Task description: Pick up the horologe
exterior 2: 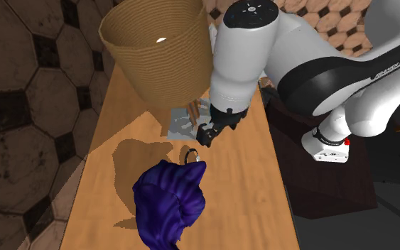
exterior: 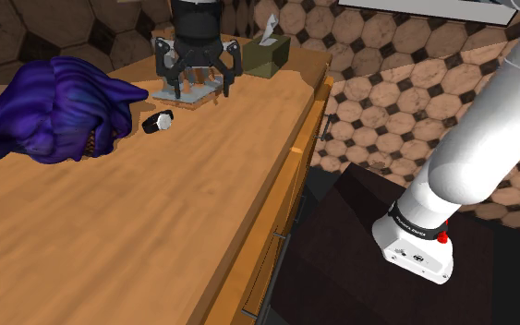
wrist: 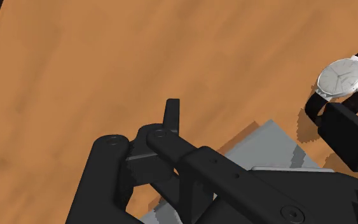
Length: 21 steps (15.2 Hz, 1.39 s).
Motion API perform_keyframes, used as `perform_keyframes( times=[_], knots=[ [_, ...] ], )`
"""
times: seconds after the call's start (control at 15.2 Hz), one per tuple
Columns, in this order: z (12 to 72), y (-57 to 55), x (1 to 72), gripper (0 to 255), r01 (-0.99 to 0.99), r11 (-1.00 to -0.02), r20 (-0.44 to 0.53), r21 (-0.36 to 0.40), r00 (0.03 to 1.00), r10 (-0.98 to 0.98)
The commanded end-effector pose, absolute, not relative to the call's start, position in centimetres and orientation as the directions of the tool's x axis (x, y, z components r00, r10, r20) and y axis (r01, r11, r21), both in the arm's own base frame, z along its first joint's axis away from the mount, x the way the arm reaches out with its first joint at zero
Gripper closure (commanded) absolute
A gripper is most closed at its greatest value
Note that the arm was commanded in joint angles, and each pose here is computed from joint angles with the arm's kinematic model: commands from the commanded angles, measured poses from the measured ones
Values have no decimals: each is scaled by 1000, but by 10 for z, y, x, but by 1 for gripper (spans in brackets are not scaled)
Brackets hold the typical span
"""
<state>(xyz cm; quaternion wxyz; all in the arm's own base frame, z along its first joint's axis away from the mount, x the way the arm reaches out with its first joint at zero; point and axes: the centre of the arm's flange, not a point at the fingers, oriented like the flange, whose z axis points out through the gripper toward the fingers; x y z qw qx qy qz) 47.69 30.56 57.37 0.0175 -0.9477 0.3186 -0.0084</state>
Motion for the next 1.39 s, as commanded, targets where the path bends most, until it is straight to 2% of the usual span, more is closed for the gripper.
perform_keyframes(
  times=[0.0, 0.26, 0.86, 0.92, 1.32],
  knots=[
    [574, 323, 496, 0, -645, -763, 4, -42, 763, -646],
    [577, 351, 532, 0, -707, -705, 6, -50, 706, -708],
    [537, 351, 532, 0, -707, -705, 6, -50, 706, -708],
    [537, 351, 532, 255, -707, -705, 6, -50, 706, -708],
    [538, 351, 532, 255, -707, -705, 6, -50, 706, -708]
  ],
)
